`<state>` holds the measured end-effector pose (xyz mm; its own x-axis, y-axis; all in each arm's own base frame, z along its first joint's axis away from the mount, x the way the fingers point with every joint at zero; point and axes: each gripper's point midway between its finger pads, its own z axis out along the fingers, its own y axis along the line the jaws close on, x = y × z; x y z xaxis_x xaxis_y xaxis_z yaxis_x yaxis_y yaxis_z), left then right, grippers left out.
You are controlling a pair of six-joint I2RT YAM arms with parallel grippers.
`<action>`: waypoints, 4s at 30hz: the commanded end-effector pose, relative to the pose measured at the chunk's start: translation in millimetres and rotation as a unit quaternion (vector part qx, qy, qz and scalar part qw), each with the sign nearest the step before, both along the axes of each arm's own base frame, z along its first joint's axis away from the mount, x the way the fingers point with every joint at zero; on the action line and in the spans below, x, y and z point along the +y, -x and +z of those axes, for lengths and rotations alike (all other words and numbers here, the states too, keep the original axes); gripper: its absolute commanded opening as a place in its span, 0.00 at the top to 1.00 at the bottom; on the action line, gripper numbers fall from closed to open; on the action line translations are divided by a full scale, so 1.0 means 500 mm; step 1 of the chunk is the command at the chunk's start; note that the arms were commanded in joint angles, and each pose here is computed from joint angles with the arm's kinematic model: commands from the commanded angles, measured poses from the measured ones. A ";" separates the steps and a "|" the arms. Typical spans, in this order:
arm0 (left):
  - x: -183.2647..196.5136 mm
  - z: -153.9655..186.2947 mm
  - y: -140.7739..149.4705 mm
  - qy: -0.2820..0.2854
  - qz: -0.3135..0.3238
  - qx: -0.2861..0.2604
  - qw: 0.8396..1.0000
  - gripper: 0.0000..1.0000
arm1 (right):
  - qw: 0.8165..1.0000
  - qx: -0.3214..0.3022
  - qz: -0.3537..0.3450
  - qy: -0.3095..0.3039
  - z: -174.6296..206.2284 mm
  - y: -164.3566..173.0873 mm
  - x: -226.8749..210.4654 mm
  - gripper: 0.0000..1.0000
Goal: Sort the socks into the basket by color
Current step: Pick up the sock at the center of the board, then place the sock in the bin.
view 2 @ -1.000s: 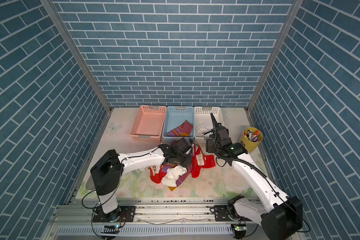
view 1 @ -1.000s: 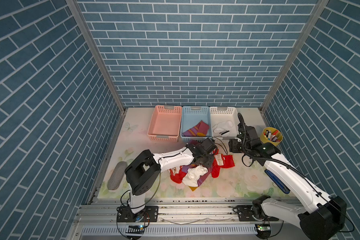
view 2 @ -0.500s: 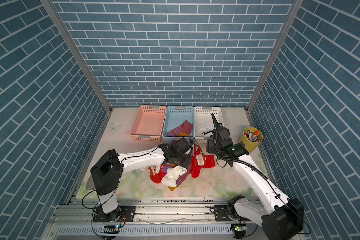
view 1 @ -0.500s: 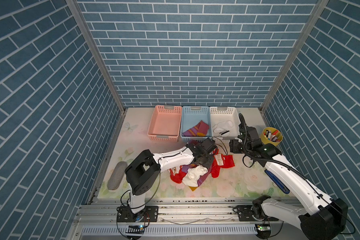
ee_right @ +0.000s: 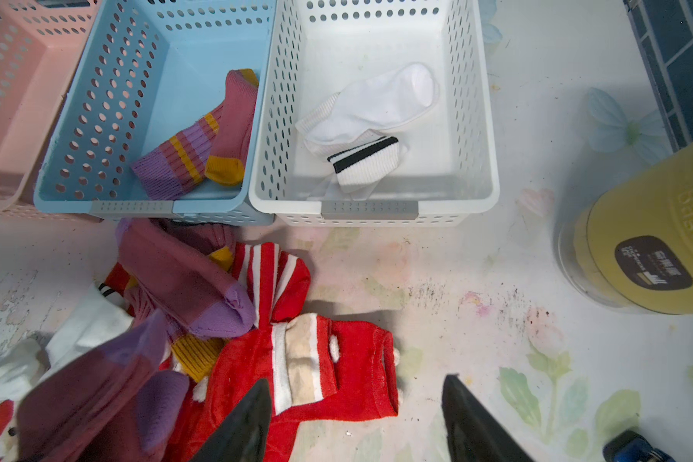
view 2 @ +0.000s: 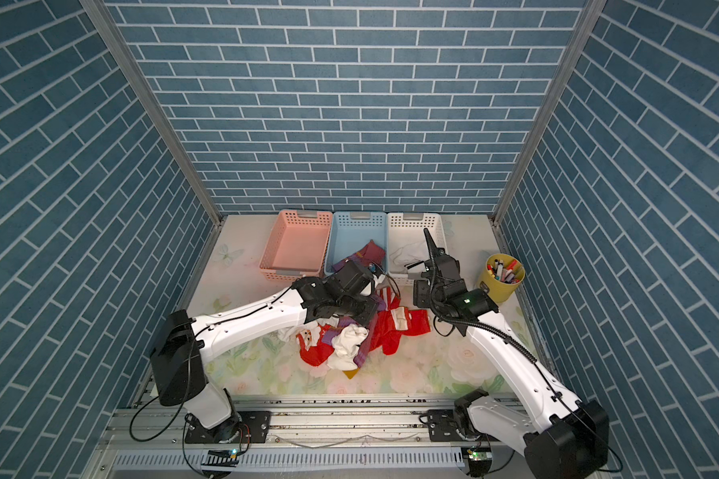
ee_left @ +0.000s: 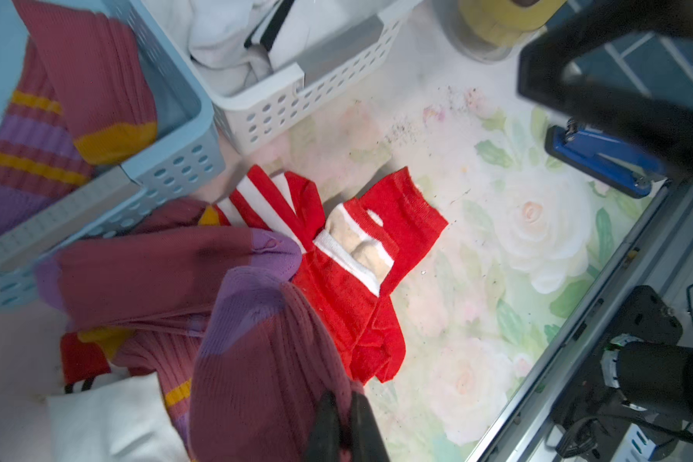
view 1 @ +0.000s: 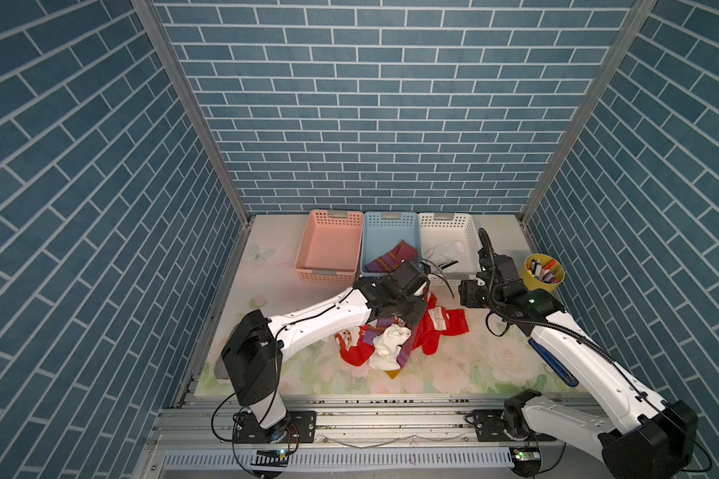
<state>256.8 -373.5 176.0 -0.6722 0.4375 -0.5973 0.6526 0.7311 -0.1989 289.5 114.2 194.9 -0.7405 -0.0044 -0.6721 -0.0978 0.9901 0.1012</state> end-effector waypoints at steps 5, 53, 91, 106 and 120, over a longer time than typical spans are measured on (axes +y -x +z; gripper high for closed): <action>0.035 0.075 -0.024 0.000 0.009 -0.031 0.999 1.00 | 1.000 0.003 -0.020 -0.017 -0.003 0.010 -0.008 0.32; 0.120 0.364 -0.232 0.086 0.097 -0.149 0.980 1.00 | 0.999 -0.008 -0.036 -0.040 -0.016 0.078 -0.043 0.32; 0.145 0.208 -0.509 0.092 0.201 -0.130 0.967 0.58 | 0.999 0.003 -0.033 -0.037 -0.017 0.076 -0.039 0.31; 0.215 0.215 -0.456 0.076 0.234 -0.131 0.960 0.50 | 0.998 0.017 -0.015 -0.057 -0.032 0.072 -0.014 0.32; 0.324 0.123 -0.302 0.044 0.280 -0.085 0.955 0.48 | 0.993 0.052 0.047 -0.100 -0.071 0.042 0.073 0.35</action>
<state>413.8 -223.7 243.3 -0.6710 0.0115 -0.7413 0.2358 0.9513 -0.1986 263.6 136.3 159.9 -0.8022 0.0217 -0.5966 -0.1601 0.9549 0.2499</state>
